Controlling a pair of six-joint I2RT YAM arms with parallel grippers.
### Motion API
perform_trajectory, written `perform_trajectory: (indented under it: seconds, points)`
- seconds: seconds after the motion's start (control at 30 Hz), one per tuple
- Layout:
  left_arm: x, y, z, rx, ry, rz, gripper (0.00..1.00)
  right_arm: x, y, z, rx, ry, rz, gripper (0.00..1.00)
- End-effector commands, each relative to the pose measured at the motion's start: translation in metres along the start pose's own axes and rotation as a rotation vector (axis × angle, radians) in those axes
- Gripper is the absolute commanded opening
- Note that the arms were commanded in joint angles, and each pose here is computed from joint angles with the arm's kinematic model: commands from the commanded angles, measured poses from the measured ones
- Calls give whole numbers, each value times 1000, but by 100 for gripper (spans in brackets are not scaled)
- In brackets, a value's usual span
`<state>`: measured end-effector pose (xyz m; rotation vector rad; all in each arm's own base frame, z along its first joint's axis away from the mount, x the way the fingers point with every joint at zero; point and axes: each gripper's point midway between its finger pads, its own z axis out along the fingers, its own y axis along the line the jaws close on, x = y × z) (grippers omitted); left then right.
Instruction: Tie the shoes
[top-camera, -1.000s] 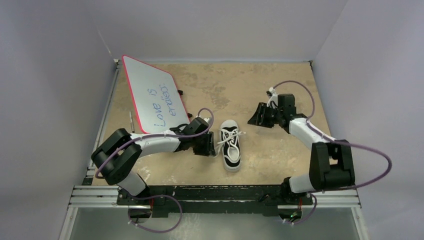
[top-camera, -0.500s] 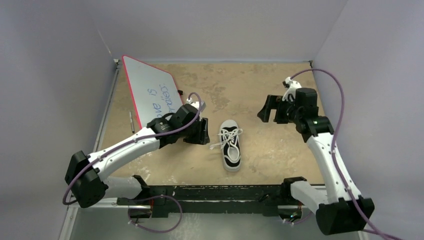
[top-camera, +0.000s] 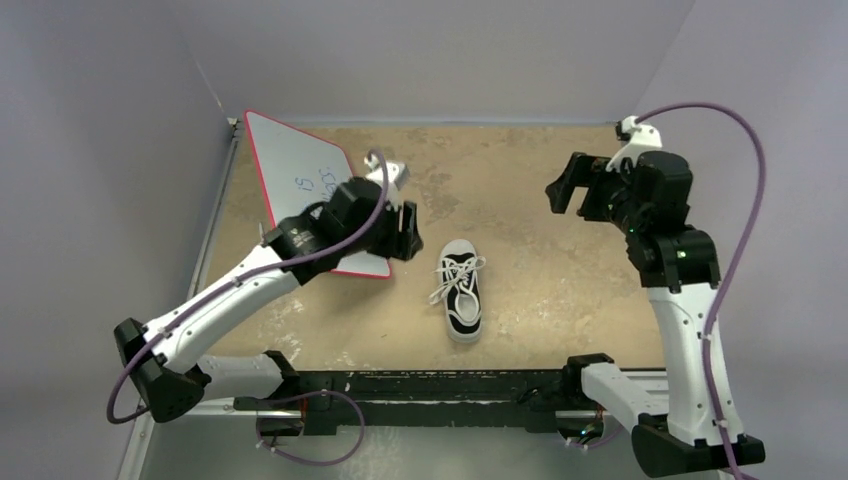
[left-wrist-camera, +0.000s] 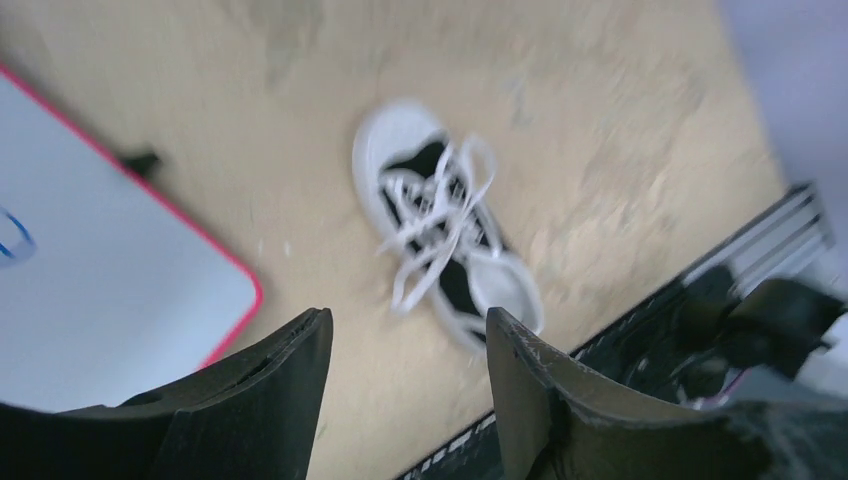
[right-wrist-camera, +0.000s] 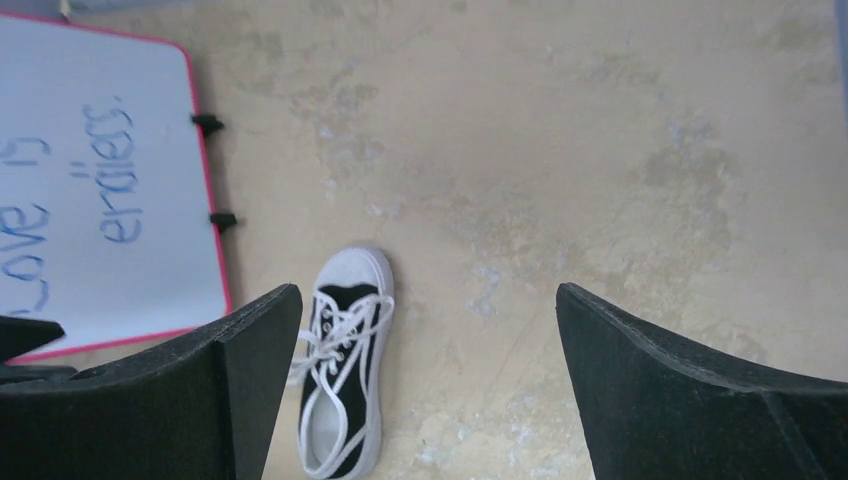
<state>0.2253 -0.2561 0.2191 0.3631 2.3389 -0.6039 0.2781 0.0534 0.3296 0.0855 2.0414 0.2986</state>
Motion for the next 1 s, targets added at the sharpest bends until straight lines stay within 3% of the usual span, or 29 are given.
perform_trajectory:
  seconds: [0.0, 0.2, 0.33, 0.47, 0.97]
  points:
    - [-140, -29, -107, 36, -471, 23, 58, -76, 7, -72, 31, -260, -13, 99]
    - [-220, -10, -221, -130, -787, 38, 63, -117, 2, -130, 110, -394, -31, 99]
    - [-239, 16, -288, -260, -954, -6, 72, -131, 13, -152, 77, -421, -21, 99]
    - [-242, 30, -334, -286, -1082, -72, 73, -134, 13, -160, 85, -412, -23, 99]
    - [-228, 43, -331, -336, -1052, -94, 73, -127, 21, -153, 31, -400, -8, 99]
